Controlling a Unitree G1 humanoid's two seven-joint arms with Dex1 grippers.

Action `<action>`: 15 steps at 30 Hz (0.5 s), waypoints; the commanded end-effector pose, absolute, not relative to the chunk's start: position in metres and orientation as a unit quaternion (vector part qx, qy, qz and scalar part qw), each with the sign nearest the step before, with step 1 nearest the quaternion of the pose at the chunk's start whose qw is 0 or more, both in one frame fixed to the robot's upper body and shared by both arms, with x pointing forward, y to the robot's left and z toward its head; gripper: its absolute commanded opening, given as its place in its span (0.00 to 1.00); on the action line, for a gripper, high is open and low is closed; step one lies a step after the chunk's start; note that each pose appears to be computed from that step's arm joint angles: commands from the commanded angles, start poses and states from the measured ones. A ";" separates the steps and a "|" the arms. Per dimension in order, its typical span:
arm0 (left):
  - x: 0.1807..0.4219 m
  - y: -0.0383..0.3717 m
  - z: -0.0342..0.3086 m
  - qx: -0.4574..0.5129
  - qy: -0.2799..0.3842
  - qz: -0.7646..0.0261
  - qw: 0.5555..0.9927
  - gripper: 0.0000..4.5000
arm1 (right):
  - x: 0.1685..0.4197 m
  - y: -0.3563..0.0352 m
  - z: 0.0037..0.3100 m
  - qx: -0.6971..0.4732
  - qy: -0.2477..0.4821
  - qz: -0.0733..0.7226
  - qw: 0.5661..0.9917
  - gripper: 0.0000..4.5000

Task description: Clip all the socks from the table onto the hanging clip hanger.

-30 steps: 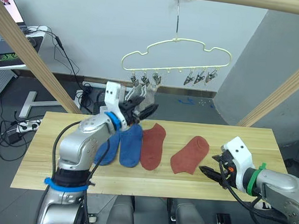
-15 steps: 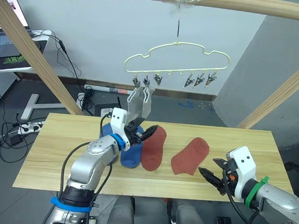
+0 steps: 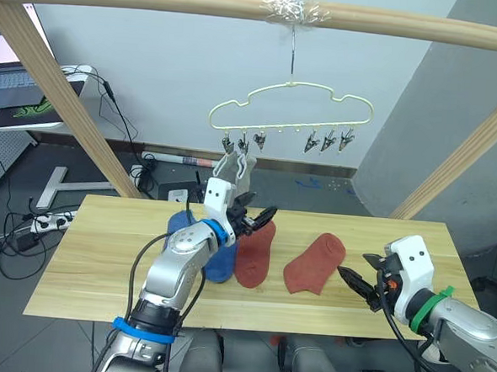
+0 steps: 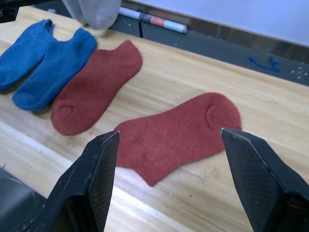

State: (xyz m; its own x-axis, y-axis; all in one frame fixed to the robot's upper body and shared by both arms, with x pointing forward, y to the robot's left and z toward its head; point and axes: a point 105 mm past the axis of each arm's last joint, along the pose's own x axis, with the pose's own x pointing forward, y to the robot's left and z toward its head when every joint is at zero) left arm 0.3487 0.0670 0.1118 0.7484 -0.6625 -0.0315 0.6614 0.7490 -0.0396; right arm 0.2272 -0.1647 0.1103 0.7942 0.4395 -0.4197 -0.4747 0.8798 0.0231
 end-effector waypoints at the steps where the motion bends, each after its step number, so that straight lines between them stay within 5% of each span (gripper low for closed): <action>1: 0.354 0.067 0.124 -0.008 0.000 -0.349 0.937 0.77 | 0.226 -0.163 0.118 -0.045 0.197 0.247 0.948 0.77; 15: 0.365 0.080 0.143 -0.017 -0.035 -0.305 0.952 0.77 | 0.229 -0.165 0.125 -0.074 0.195 0.251 0.945 0.77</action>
